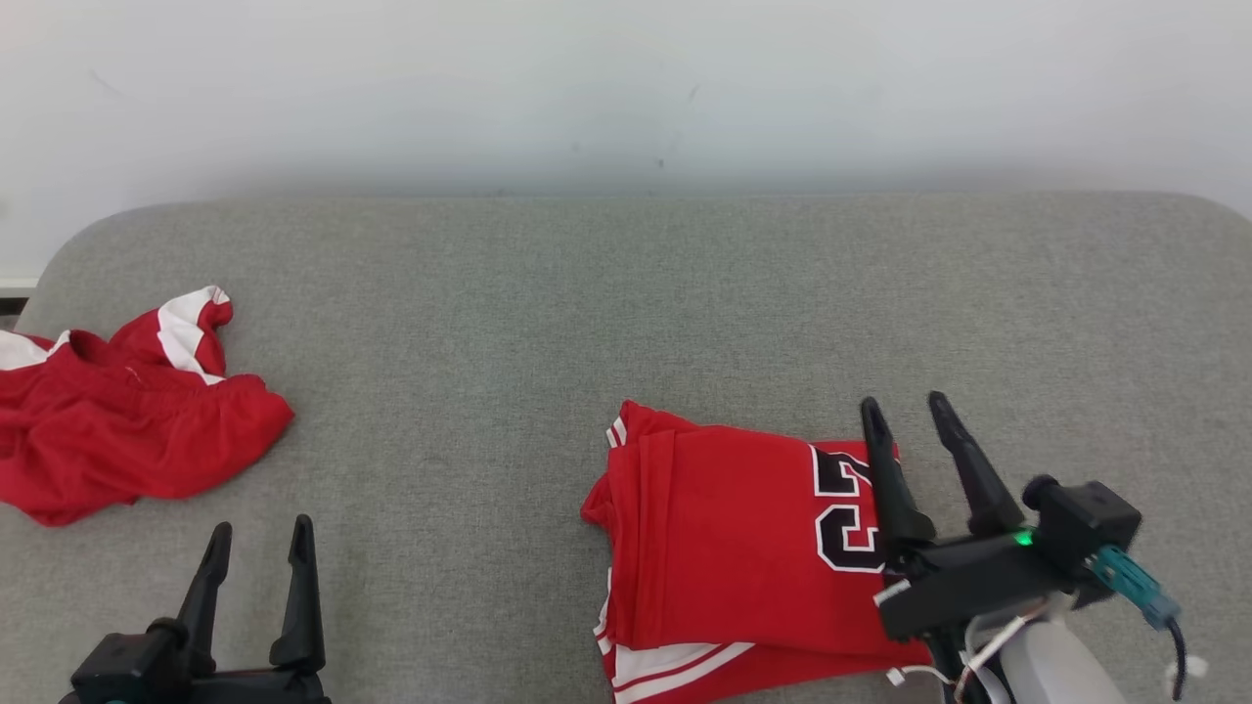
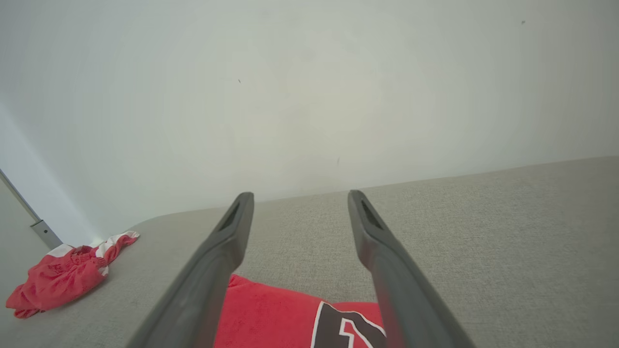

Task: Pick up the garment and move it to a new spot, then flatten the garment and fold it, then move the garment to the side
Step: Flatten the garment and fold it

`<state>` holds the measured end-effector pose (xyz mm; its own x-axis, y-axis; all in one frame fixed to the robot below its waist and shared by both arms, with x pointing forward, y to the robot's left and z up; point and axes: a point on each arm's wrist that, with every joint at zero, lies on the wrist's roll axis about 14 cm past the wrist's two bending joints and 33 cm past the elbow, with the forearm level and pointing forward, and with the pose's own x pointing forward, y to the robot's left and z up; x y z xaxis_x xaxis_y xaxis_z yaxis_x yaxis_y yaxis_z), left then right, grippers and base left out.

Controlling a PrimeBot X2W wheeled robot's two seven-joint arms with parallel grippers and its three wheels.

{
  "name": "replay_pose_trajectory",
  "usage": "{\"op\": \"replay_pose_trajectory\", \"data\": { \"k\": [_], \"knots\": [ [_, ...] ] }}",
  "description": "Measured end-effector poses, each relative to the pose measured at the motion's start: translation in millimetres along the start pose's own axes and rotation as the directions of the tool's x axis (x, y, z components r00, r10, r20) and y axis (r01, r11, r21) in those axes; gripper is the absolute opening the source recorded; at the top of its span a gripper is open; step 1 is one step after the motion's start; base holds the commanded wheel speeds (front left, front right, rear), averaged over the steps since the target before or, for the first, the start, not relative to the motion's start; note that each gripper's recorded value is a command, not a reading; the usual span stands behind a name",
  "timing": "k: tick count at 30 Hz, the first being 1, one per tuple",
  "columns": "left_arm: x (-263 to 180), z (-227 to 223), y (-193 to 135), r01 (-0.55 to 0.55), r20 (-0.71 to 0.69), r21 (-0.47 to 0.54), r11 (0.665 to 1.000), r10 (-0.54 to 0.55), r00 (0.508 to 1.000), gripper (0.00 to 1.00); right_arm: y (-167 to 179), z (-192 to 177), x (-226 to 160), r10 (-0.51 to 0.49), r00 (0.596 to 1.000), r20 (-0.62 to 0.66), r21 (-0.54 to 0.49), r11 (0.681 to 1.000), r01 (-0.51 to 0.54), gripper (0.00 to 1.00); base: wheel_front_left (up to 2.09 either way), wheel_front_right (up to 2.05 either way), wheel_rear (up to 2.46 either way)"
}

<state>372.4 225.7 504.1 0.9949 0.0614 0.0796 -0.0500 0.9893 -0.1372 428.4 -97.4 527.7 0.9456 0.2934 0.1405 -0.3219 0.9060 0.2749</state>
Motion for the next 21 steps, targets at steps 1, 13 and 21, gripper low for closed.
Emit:
{"op": "replay_pose_trajectory", "data": {
  "k": [1,13,21],
  "knots": [
    [0,1,0,0.002,0.004,0.001,1.000,-0.002,1.000,1.00,-3,4,-5,-0.010,1.000,0.012,-0.013,1.000,0.010,1.00,0.00,0.00,0.00],
    [-3,13,1,0.010,0.034,0.040,0.999,-0.011,0.999,1.00,-25,10,-55,-0.109,0.993,0.036,-0.092,0.989,0.112,1.00,0.00,0.00,0.00],
    [-12,14,-4,0.035,0.032,0.071,0.997,-0.037,0.999,1.00,-32,6,-78,-0.146,0.989,0.018,-0.102,0.984,0.147,1.00,0.00,0.00,0.00]
  ]
}}
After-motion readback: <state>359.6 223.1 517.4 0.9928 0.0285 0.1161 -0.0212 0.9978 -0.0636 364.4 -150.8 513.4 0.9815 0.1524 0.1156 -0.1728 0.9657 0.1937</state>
